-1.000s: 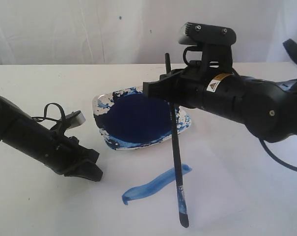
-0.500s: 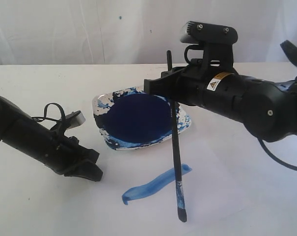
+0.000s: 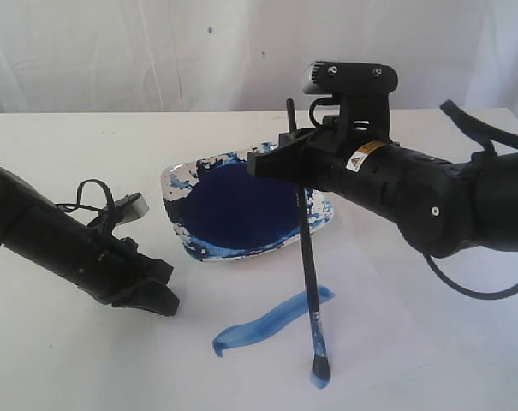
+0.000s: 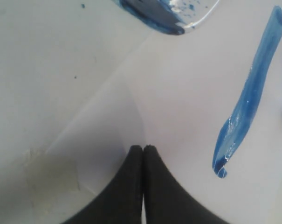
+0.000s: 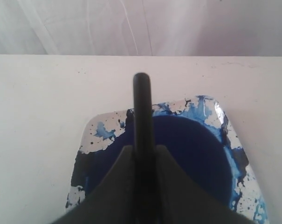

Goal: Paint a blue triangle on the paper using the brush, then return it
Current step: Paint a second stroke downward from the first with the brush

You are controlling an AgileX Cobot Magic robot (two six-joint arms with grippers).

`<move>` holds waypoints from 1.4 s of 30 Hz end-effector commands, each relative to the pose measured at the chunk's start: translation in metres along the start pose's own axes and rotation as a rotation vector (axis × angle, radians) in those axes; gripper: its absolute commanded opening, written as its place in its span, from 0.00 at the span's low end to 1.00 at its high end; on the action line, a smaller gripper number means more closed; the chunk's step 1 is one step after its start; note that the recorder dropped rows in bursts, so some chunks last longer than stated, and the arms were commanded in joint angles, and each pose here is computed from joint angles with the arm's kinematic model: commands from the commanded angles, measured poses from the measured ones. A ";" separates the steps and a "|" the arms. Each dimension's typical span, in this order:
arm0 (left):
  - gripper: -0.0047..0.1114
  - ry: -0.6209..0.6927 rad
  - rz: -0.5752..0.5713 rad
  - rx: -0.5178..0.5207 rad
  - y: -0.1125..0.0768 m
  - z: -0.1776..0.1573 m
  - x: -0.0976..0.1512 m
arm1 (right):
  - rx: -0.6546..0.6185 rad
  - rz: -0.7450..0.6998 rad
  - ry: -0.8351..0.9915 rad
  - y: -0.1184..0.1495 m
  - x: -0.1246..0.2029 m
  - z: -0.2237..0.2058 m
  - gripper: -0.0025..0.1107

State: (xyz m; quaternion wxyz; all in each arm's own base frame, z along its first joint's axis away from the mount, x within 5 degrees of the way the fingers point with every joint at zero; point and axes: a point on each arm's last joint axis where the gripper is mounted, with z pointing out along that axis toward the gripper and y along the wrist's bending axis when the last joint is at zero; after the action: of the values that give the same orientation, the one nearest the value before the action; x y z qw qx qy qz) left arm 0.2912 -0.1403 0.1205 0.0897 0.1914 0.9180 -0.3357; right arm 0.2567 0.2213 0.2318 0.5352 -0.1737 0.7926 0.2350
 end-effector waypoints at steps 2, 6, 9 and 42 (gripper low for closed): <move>0.04 0.029 0.026 -0.027 0.003 0.003 0.005 | 0.011 -0.030 -0.056 -0.003 0.000 0.005 0.02; 0.04 0.029 0.026 -0.027 0.003 0.003 0.005 | 0.022 -0.064 -0.062 -0.005 0.008 0.013 0.02; 0.04 0.029 0.026 -0.027 0.003 0.003 0.005 | 0.028 -0.069 -0.079 -0.006 0.011 0.017 0.02; 0.04 0.029 0.026 -0.027 0.003 0.003 0.005 | 0.065 -0.138 -0.308 -0.010 0.010 0.029 0.02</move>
State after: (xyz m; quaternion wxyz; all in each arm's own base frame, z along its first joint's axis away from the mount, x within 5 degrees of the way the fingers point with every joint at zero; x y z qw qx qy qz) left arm 0.2912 -0.1403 0.1205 0.0897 0.1914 0.9180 -0.3357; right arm 0.2790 0.2296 0.2131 0.6568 -0.1713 0.7062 0.2016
